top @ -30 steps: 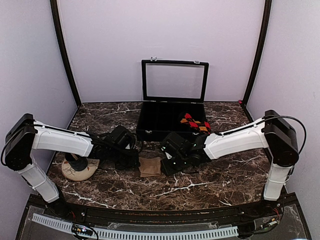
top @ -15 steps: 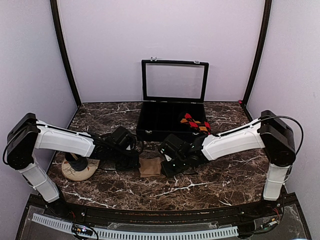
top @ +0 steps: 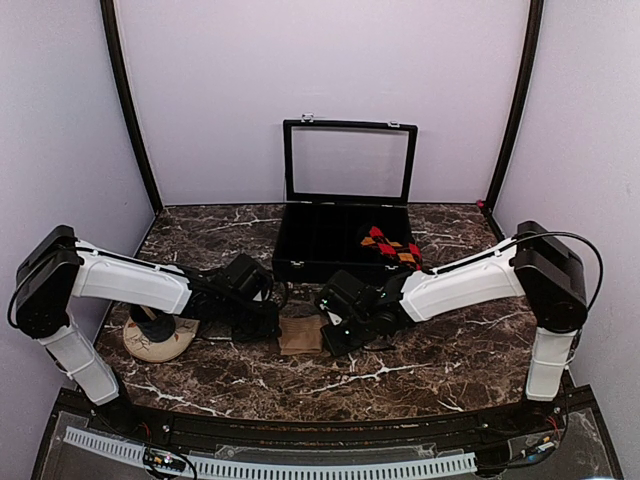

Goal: Roll the socks
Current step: Adjust the sock at the center of the board.

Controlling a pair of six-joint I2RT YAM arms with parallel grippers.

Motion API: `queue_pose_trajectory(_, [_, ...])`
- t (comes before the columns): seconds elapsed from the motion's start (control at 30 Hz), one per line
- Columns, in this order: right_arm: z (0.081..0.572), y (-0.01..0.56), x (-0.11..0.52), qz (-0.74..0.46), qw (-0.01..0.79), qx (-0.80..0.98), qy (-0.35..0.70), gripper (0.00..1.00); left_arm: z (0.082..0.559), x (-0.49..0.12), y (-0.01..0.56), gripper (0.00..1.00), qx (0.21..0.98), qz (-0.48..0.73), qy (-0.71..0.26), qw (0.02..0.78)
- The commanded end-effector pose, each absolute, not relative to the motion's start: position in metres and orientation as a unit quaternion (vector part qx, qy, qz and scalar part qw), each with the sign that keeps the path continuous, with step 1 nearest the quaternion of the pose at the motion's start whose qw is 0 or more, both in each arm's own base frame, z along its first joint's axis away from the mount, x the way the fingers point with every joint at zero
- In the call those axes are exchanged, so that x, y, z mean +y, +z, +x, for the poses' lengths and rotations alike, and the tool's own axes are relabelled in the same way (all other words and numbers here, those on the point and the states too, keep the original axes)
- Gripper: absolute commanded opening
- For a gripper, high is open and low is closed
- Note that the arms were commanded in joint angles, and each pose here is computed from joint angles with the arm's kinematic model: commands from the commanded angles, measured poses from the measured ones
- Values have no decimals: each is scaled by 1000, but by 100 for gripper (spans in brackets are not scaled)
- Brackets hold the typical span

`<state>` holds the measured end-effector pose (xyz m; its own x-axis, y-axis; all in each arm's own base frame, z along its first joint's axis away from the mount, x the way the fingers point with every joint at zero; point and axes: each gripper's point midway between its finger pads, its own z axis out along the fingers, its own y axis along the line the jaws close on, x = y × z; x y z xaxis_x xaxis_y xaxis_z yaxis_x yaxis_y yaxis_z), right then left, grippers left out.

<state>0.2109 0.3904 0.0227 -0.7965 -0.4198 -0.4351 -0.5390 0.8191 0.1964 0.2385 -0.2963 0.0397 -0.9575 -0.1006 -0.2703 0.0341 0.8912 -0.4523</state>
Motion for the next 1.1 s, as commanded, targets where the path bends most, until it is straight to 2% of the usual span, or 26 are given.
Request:
queue_pose_trajectory(0.0, [207,26,396,-257,190,931,174,18,245,-303,48,0,958,-9,-243,150])
queue_pose_trajectory(0.63, [200,37,382,-151,124,913,357,15,235,-295,33,0,962,-20,-237,133])
queue_pose_trajectory(1.07, [209,36,359,-83,110,907,398,16,226,-299,25,0,963,-24,-237,122])
